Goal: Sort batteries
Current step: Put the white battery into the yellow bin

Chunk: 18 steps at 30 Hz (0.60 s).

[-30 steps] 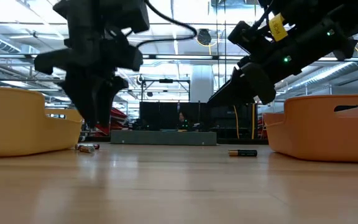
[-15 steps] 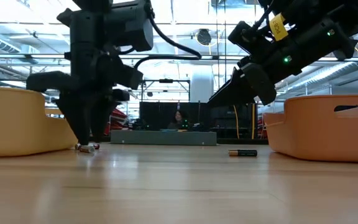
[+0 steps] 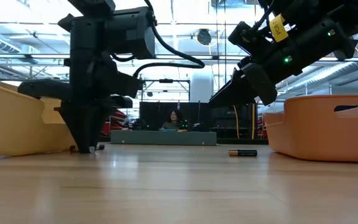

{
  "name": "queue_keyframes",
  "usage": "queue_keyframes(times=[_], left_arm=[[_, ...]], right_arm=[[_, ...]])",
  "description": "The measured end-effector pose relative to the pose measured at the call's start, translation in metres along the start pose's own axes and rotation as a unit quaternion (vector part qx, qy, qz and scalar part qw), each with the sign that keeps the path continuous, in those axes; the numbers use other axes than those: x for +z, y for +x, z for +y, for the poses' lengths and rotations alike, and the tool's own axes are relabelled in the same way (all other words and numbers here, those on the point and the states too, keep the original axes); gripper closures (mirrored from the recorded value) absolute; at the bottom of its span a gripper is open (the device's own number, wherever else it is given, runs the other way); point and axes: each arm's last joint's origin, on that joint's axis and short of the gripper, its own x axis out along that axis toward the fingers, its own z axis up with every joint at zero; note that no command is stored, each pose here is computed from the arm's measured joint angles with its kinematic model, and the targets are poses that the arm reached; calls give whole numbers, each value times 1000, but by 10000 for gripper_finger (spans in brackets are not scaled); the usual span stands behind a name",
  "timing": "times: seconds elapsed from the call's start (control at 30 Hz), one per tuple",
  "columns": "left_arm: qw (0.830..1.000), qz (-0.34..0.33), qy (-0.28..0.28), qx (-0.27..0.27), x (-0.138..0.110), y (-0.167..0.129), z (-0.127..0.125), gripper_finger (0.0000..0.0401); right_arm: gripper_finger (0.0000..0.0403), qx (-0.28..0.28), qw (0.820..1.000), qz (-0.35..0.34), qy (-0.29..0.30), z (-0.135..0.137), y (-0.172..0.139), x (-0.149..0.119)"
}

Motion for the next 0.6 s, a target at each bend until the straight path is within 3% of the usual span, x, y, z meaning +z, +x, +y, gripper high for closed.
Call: queue_keyframes(times=[0.1, 0.6], left_arm=[[1000, 0, 0, -2, 0, 0, 0, 382], [1000, 4, -6, 2, 8, -12, 2, 399]], right_arm=[[277, 0, 1000, 0, 0, 0, 0, 0], [277, 1, 1000, 0, 0, 0, 0, 0]])
